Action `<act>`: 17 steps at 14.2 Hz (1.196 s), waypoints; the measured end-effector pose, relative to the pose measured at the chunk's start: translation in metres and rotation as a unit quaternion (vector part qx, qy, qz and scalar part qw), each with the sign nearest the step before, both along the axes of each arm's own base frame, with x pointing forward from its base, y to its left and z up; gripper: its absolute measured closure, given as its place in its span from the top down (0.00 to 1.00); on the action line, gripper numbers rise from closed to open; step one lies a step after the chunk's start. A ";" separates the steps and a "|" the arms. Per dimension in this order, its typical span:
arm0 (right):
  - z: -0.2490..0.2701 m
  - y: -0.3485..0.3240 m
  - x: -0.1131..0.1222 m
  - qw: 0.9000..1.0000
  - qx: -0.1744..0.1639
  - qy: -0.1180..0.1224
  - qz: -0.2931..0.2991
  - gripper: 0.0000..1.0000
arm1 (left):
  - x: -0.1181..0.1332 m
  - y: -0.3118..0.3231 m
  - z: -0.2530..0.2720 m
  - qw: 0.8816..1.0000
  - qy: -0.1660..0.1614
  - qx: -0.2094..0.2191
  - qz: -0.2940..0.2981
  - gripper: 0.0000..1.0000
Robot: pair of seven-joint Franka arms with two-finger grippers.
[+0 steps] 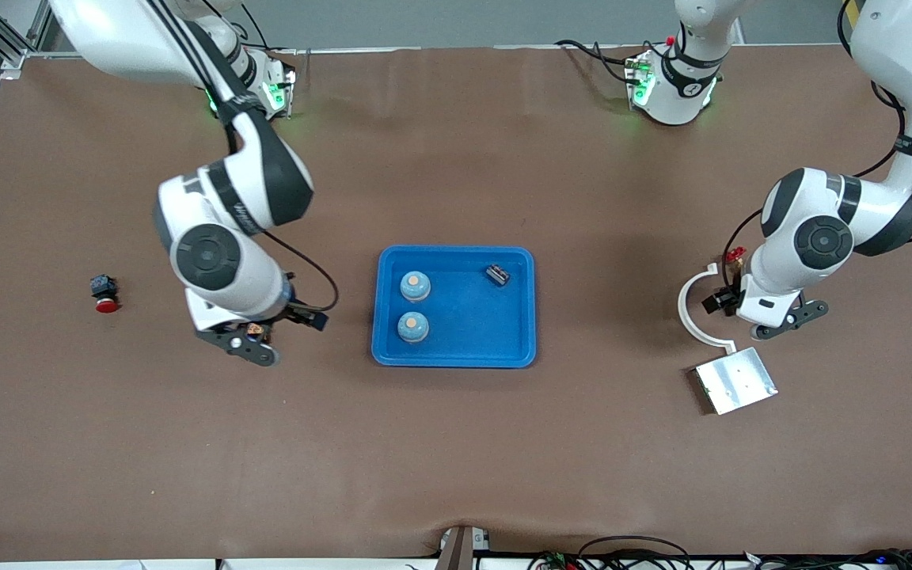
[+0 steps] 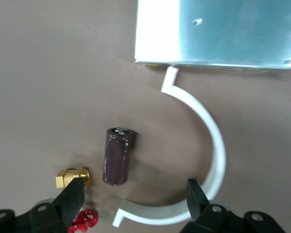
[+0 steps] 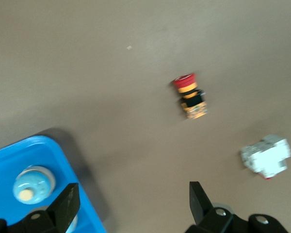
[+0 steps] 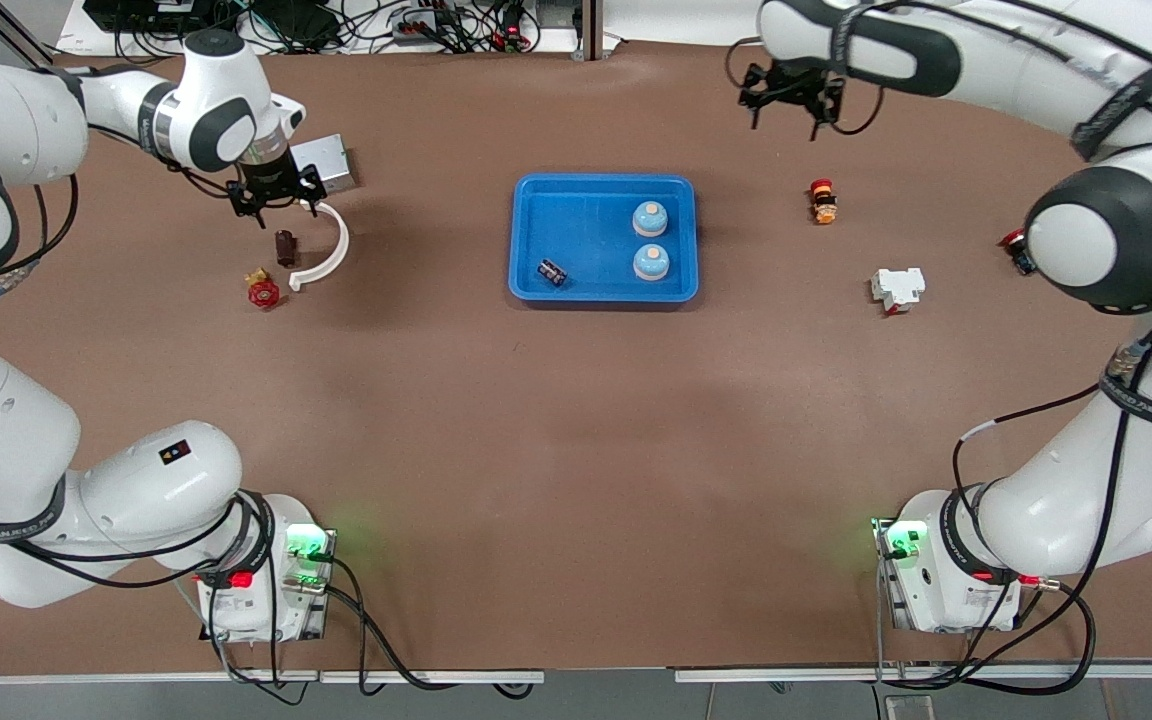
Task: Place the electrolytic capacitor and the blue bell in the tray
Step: 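Release the bell in the tray and withdraw the right gripper, then grasp the second capacitor with the left gripper and lift it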
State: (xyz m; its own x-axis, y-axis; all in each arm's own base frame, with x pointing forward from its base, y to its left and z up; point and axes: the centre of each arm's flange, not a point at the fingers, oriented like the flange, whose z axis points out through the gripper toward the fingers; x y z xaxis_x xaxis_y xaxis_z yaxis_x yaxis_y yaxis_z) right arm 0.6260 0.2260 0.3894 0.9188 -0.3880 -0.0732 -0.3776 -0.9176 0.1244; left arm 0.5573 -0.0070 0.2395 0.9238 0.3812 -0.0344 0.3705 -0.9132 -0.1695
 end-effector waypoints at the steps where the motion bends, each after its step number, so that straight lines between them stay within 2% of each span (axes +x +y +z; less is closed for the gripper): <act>1: 0.010 -0.018 0.000 1.000 0.001 -0.002 0.002 1.00 | -0.001 0.004 -0.005 1.000 0.003 -0.001 0.001 0.89; 2: 0.020 -0.037 0.000 1.000 0.003 -0.003 0.012 1.00 | -0.002 0.005 -0.009 1.000 0.006 -0.002 0.001 0.89; 3: 0.030 -0.056 0.001 0.999 0.007 -0.003 0.034 1.00 | -0.003 0.005 -0.013 1.000 0.009 -0.002 -0.002 0.81; 4: 0.041 -0.074 0.001 0.998 0.013 -0.003 0.057 1.00 | -0.004 0.005 -0.017 1.000 0.012 -0.001 -0.006 0.78; 7: 0.067 -0.119 0.001 0.995 0.026 -0.006 0.099 1.00 | -0.006 0.022 -0.031 1.000 0.014 0.013 -0.022 0.76; 10: 0.089 -0.145 -0.014 0.993 0.024 -0.016 0.113 1.00 | -0.006 0.036 -0.049 1.000 0.016 0.002 -0.018 0.72; 11: 0.096 -0.156 -0.021 0.992 0.023 -0.020 0.122 1.00 | -0.006 0.036 -0.052 1.000 0.018 -0.002 -0.016 0.67; 12: 0.103 -0.170 -0.028 0.990 0.022 -0.028 0.133 1.00 | -0.007 0.036 -0.055 1.000 0.020 -0.004 -0.017 0.56; 14: 0.115 -0.196 -0.046 0.987 0.017 -0.046 0.152 1.00 | -0.007 0.034 -0.058 1.000 0.021 -0.007 -0.017 0.52; 16: 0.132 -0.218 -0.065 0.984 0.012 -0.058 0.168 1.00 | -0.003 0.033 -0.055 1.000 0.016 -0.008 -0.018 0.30; 17: 0.142 -0.229 -0.073 0.983 0.010 -0.061 0.175 1.00 | 0.001 0.032 -0.049 1.000 0.008 -0.007 -0.019 0.30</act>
